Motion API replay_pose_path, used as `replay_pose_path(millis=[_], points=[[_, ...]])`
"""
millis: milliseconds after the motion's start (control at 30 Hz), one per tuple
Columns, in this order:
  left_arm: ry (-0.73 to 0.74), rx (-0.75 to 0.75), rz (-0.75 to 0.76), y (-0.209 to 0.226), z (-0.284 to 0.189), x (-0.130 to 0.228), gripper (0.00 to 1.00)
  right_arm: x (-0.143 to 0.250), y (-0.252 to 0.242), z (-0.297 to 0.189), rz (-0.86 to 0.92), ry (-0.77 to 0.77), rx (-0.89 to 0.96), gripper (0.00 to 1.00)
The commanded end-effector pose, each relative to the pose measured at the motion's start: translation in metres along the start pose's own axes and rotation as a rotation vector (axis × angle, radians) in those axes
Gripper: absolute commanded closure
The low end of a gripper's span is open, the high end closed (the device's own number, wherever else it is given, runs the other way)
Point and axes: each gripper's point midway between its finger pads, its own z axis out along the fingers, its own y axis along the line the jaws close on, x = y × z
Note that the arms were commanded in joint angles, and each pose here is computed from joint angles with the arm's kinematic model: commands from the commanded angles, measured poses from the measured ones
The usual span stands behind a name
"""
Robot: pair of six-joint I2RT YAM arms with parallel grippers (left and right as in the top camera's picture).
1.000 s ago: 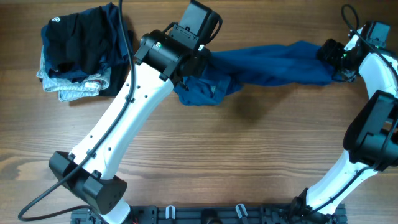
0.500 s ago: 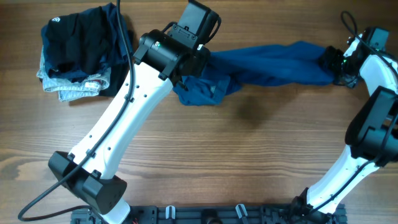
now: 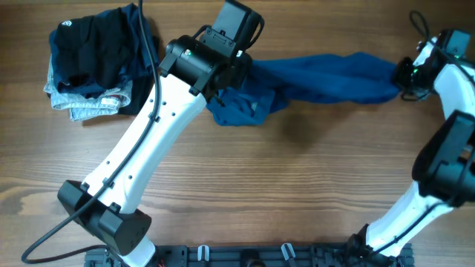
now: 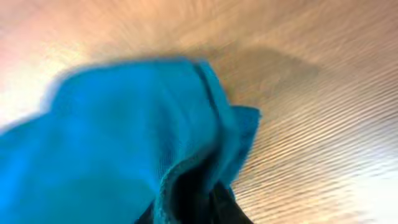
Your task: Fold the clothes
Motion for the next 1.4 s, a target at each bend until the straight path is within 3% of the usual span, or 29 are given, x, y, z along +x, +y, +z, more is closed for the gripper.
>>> replay_pose_path(millis=[0, 133, 200, 400, 500, 633, 933, 1167, 1367], points=[[-0.056, -0.025, -0.043, 0.013, -0.018, -0.009, 0.96, -0.041, 0.003, -0.061, -0.048, -0.169, 0.05, 0.76], [-0.056, -0.024, -0.043, 0.013, -0.018, -0.009, 0.96, -0.037, 0.002, -0.063, -0.047, -0.154, 0.053, 0.76], [-0.056, -0.024, -0.043, 0.013, -0.018, -0.009, 0.96, -0.036, 0.002, -0.062, -0.046, -0.148, 0.054, 0.94], [-0.087, -0.024, -0.055, 0.016, -0.027, -0.014, 0.96, -0.04, 0.014, -0.078, -0.052, -0.171, 0.0, 0.96], [-0.206, -0.06, -0.158, 0.047, -0.071, -0.033, 0.96, -0.059, 0.032, -0.135, -0.076, -0.274, -0.036, 0.96], [-0.446, -0.104, -0.335, 0.109, -0.169, -0.049, 0.96, -0.076, 0.057, -0.256, -0.142, -0.484, -0.057, 0.96], [-0.778, -0.121, -0.448, 0.152, -0.309, -0.021, 0.96, -0.033, 0.076, -0.451, -0.177, -0.83, -0.039, 0.96], [-0.915, -0.108, -0.485, 0.162, -0.377, 0.024, 0.96, 0.026, 0.065, -0.541, -0.158, -1.022, 0.04, 0.96], [-1.051, -0.08, -0.517, 0.167, -0.426, 0.05, 0.96, 0.06, 0.061, -0.581, -0.13, -1.122, 0.048, 0.96]])
